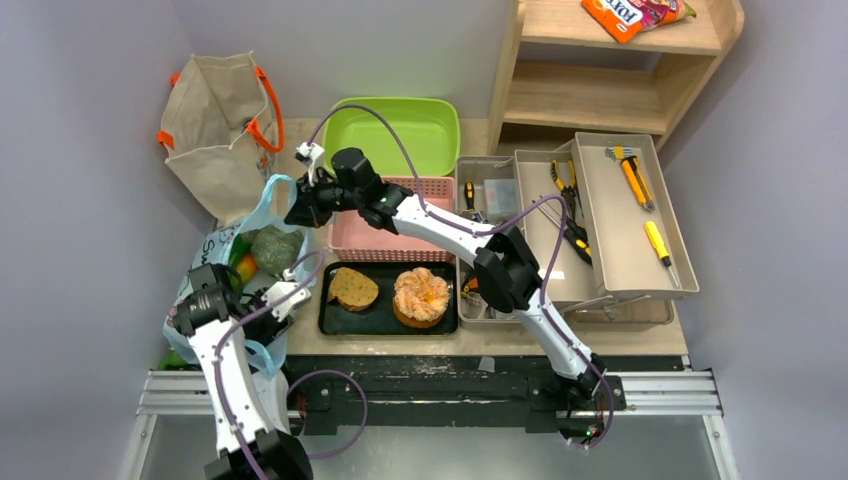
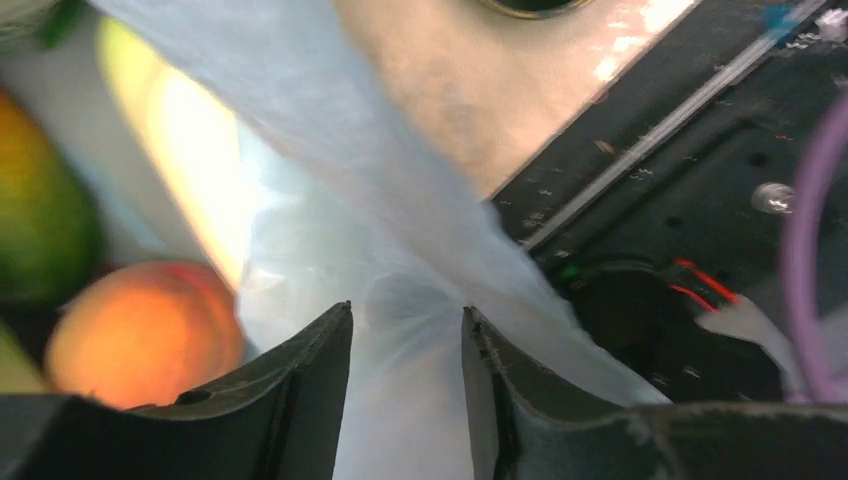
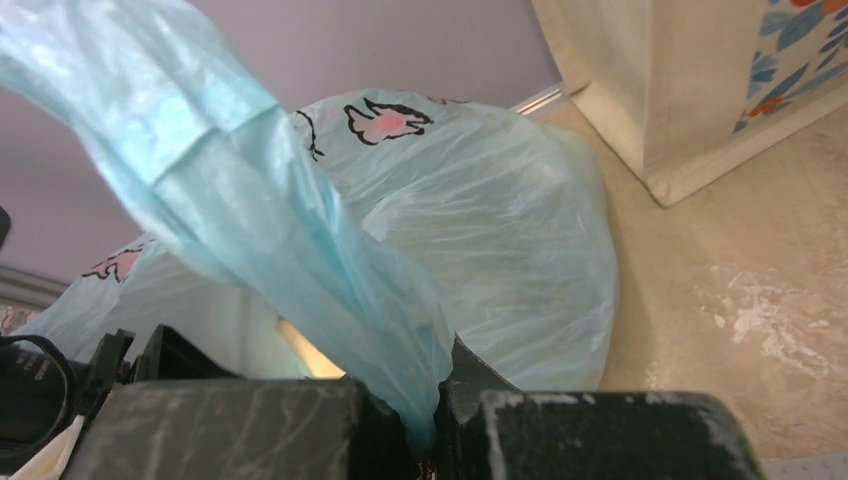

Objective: Untie the knot of the grocery bags and take out the mixed food

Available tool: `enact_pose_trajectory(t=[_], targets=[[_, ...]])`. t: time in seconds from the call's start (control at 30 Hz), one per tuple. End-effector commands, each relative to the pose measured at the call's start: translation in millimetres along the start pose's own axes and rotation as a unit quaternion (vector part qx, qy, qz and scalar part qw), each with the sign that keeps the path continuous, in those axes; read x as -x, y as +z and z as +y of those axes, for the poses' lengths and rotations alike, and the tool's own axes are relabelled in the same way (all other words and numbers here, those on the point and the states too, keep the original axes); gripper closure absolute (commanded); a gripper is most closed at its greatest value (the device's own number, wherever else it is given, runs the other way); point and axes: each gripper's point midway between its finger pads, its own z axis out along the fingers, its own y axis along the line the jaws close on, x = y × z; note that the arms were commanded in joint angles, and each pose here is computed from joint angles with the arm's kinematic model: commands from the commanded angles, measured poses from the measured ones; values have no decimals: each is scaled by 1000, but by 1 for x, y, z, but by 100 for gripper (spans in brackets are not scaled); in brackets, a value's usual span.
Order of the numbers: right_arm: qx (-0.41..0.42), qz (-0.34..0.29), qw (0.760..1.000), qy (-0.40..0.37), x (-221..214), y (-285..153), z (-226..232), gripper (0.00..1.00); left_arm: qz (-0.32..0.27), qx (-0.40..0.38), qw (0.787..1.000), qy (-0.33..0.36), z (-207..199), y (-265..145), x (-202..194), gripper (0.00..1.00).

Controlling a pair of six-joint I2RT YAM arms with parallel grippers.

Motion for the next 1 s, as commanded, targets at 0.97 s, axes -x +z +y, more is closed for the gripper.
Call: enact_pose_trajectory(t=[0.97], targets=[[36, -15, 999, -38, 8, -49, 52, 100, -192, 158, 960, -131, 115, -33, 80, 33]])
